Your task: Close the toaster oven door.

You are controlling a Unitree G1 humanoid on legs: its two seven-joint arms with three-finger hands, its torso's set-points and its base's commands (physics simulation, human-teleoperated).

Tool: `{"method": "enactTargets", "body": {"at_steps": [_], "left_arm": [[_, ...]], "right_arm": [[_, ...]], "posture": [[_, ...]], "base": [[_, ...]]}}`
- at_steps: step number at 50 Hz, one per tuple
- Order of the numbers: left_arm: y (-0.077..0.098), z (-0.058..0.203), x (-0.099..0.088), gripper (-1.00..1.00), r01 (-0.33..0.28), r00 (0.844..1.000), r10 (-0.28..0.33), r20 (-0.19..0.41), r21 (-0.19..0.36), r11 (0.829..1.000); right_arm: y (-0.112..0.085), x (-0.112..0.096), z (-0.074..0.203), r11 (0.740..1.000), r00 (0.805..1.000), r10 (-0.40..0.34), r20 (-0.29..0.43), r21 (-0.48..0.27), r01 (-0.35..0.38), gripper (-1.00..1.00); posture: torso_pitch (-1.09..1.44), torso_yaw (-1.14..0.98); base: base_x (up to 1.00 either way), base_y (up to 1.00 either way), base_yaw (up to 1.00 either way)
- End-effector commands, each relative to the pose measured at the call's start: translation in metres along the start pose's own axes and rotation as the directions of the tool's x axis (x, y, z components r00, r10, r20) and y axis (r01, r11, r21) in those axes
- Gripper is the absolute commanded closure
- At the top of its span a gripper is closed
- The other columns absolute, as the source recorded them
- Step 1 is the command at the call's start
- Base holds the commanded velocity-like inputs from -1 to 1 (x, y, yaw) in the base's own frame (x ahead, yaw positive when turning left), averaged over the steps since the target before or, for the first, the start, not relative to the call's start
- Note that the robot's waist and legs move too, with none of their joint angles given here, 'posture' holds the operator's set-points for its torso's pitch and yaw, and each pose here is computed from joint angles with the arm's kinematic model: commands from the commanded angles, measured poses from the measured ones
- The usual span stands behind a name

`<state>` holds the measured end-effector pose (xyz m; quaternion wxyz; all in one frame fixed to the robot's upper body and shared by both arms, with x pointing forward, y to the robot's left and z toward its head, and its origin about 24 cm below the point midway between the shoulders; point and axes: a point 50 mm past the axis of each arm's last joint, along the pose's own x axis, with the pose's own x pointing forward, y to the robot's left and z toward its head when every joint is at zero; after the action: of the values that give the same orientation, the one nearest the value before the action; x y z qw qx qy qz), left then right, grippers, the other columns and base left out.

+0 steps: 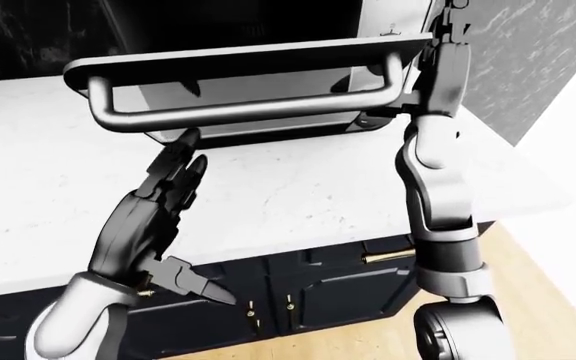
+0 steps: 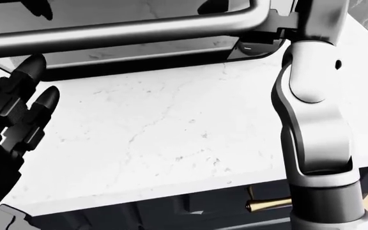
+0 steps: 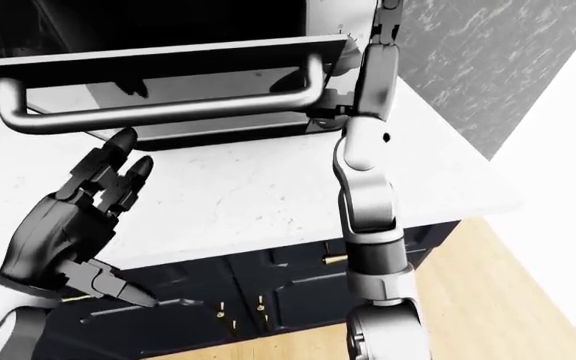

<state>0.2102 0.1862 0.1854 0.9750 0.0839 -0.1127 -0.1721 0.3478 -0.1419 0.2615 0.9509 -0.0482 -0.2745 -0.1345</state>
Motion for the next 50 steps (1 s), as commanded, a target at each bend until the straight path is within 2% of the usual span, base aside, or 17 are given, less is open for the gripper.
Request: {"method": "enactTargets", "body": {"at_steps": [1,12,31,50], "left_arm": [[0.001,0.010,0.002,-1.00,-0.004,0.998,0.001,0.057,0.047,0.999],[0.003,0.012,0.018,-1.00,0.013,0.999,-0.016,0.050,0.049,0.999],[0.014,0.033,0.038,-1.00,-0.006,0.995,0.000,0.104,0.060,0.998],[0.024,0.043,0.051,-1.00,-0.018,0.992,0.007,0.128,0.084,0.996]], "right_arm": [[0.004,0.005,0.028,0.999,0.993,0.003,0.121,0.043,-0.008,-1.00],[0.003,0.004,0.028,0.999,0.993,0.004,0.118,0.045,-0.009,-1.00],[0.002,0.002,0.026,0.999,0.994,0.002,0.113,0.043,-0.007,-1.00],[-0.007,0.009,0.022,0.997,0.992,-0.076,0.098,0.024,0.074,-1.00]], "posture": [[0.00,0.00],[0.00,0.00],[0.00,0.00],[0.00,0.00]], "base": [[0.00,0.00,0.00],[0.00,0.00,0.00],[0.00,0.00,0.00],[0.00,0.00,0.00]]}}
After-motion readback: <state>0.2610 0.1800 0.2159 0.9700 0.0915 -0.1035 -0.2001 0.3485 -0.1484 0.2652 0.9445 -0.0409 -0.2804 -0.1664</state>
